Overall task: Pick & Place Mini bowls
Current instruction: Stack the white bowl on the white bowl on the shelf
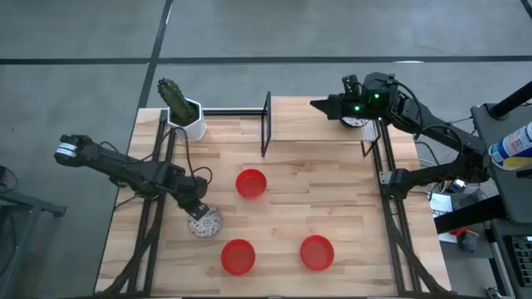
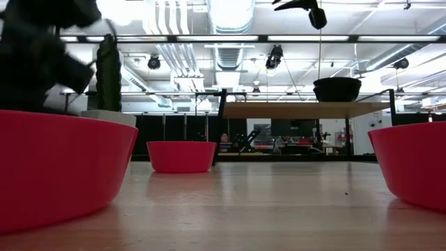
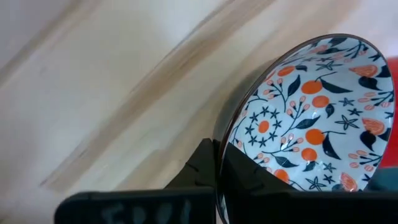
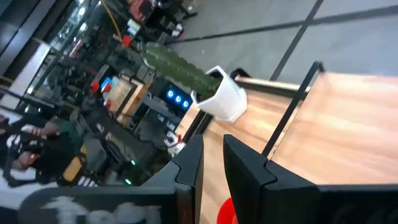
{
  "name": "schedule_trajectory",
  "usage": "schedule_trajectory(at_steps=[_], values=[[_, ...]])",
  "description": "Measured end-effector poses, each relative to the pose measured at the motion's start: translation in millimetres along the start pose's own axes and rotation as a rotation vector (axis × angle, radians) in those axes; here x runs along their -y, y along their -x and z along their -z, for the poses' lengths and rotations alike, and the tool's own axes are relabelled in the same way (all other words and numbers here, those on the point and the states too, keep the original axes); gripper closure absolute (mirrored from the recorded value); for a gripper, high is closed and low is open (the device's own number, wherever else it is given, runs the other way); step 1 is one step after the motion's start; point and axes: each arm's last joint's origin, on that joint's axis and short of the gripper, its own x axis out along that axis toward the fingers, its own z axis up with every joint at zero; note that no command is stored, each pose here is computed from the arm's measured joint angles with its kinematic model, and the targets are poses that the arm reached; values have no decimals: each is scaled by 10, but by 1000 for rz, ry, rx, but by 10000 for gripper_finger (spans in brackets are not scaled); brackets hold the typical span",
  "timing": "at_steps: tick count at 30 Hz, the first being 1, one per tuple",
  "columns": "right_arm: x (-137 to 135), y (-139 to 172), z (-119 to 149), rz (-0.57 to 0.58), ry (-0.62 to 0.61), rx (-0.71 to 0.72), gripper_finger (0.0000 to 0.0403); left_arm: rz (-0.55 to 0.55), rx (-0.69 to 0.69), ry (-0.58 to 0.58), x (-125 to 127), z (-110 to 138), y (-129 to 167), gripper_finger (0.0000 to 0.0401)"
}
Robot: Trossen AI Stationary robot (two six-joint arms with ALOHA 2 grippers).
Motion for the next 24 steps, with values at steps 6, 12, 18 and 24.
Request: schedule_trajectory(at_steps=[6, 12, 18, 24], values=[[-30, -213, 140, -40, 24, -126, 344, 77, 198, -12, 312, -155, 363, 399], [-48, -497, 333, -49, -21, -281, 330, 79, 363, 35, 441, -361, 685, 399], [-130, -820, 553, -21, -70, -385, 255, 13, 441, 83, 430, -611, 888, 400], [-234, -1114, 799, 11, -153, -483, 216, -70, 448, 97, 452, -854, 983, 400]])
